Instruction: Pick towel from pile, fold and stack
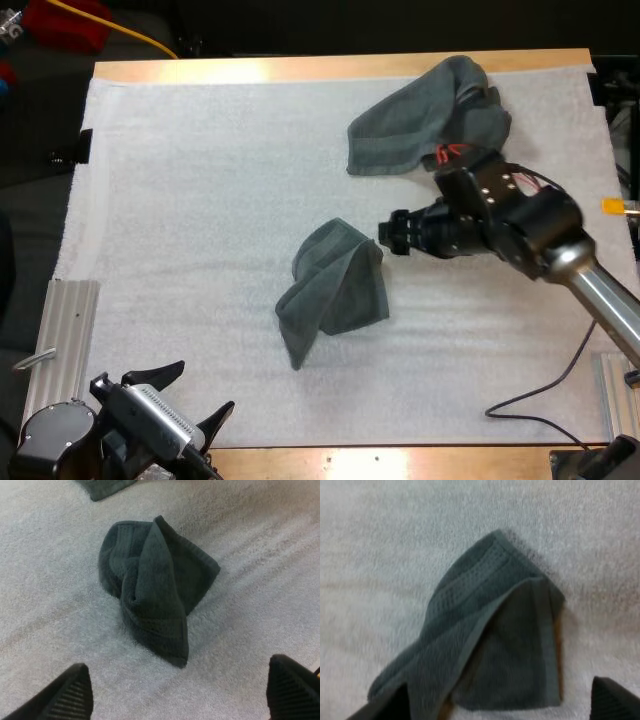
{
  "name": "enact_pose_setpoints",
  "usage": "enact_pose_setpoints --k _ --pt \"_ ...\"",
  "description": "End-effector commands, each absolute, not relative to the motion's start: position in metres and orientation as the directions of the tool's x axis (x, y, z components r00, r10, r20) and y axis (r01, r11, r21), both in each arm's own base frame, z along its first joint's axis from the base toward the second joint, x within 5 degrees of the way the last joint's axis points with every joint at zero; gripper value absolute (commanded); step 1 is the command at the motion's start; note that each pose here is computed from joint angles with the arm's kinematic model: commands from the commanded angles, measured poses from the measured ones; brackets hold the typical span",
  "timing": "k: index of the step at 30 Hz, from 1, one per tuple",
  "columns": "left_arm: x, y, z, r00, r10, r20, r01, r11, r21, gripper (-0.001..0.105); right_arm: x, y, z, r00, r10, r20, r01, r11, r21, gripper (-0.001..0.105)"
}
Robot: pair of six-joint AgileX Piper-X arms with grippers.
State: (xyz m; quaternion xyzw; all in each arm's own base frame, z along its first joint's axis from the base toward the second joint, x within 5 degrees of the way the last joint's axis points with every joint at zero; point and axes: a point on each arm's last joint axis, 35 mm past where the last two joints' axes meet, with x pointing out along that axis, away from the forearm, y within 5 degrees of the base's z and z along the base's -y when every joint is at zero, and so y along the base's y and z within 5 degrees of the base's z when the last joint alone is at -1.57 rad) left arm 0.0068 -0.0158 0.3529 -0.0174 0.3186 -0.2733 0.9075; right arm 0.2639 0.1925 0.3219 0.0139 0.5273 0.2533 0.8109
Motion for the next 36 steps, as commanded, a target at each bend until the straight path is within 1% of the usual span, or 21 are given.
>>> enact_pose_setpoints --k 1,10,14,18,25,31,36 --pt "0.007 -0.016 0.353 0.646 -0.504 -0.574 0.488 0.85 -0.198 0.069 0.27 0.195 0.317 0.31 0.431 -0.847 -0.379 0.873 0.306 0.07" --pt "0.007 -0.016 0.353 0.646 -0.504 -0.574 0.493 0.849 -0.191 0.069 0.292 0.211 0.276 0.254 0.409 -0.876 -0.256 0.902 0.347 0.07" --pt "0.007 -0.016 0.353 0.646 -0.504 -0.574 0.493 0.849 -0.191 0.069 0.302 0.22 0.258 0.216 0.447 -0.868 -0.204 0.89 0.408 0.07" --pt "0.007 -0.016 0.353 0.644 -0.506 -0.573 0.495 0.848 -0.193 0.069 0.312 0.228 0.242 0.208 0.474 -0.856 -0.127 0.881 0.457 0.07" --pt "0.007 -0.016 0.353 0.645 -0.506 -0.573 0.495 0.848 -0.193 0.069 0.323 0.236 0.211 0.187 0.459 -0.868 0.006 0.884 0.468 0.07" --pt "0.007 -0.016 0.353 0.645 -0.506 -0.573 0.495 0.848 -0.193 0.069 0.331 0.243 0.193 0.176 0.49 -0.854 0.096 0.855 0.51 0.07" --pt "0.007 -0.016 0.353 0.645 -0.506 -0.573 0.495 0.848 -0.193 0.069 0.335 0.246 0.183 0.168 0.494 -0.853 0.125 0.847 0.516 0.07"
